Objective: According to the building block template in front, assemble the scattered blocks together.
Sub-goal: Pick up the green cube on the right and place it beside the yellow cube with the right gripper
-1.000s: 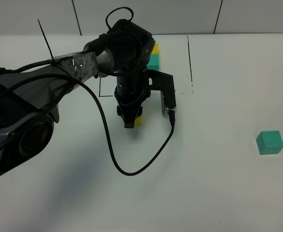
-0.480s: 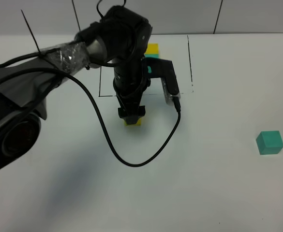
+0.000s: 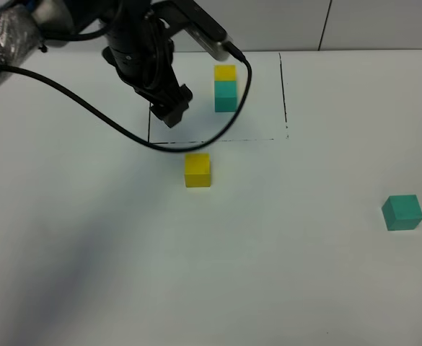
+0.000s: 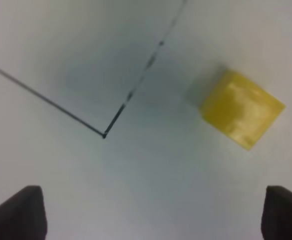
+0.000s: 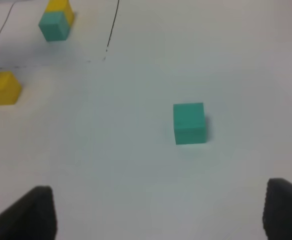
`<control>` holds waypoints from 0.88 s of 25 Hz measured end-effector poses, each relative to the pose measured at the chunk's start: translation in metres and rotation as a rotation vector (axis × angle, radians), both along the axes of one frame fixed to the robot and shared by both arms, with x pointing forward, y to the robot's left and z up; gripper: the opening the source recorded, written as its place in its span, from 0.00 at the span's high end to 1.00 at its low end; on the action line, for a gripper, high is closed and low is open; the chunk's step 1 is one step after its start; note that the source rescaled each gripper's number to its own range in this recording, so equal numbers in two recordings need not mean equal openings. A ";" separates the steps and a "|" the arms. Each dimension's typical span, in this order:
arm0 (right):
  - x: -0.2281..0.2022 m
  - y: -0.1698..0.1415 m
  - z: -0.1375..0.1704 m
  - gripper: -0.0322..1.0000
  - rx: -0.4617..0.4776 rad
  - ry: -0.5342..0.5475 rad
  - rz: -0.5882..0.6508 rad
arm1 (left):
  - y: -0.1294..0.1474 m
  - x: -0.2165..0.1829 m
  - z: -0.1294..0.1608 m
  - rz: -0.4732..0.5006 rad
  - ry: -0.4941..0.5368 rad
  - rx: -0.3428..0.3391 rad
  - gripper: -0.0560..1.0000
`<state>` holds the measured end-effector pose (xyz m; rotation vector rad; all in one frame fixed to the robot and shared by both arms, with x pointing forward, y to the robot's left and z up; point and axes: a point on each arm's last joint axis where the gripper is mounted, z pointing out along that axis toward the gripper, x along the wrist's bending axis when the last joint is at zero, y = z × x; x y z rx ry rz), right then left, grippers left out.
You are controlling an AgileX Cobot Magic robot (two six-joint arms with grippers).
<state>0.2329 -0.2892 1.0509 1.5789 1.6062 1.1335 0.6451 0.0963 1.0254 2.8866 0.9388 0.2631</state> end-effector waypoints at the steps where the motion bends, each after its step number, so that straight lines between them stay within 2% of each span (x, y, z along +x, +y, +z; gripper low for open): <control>1: 0.000 0.000 0.000 0.30 0.000 0.000 0.000 | 0.010 0.003 0.004 0.068 -0.003 -0.012 0.11; 5: 0.000 0.000 0.000 0.30 0.000 0.000 0.000 | 0.057 0.015 0.015 0.319 -0.014 -0.049 0.11; 9: 0.000 0.000 0.000 0.30 0.000 0.000 0.000 | 0.115 0.012 0.021 0.531 0.006 -0.054 0.11; 12: 0.000 0.000 0.000 0.30 0.000 0.000 0.000 | 0.159 -0.011 0.031 0.644 0.004 -0.056 0.11; 15: 0.000 0.000 0.000 0.30 0.000 0.000 0.000 | 0.193 -0.041 0.043 0.766 -0.094 -0.109 0.11; 18: 0.000 0.000 0.000 0.30 0.000 0.000 0.000 | 0.207 -0.081 0.059 0.811 -0.203 -0.161 0.11; 22: 0.000 0.000 0.000 0.30 0.000 0.000 0.000 | 0.206 -0.140 0.084 0.823 -0.306 -0.227 0.11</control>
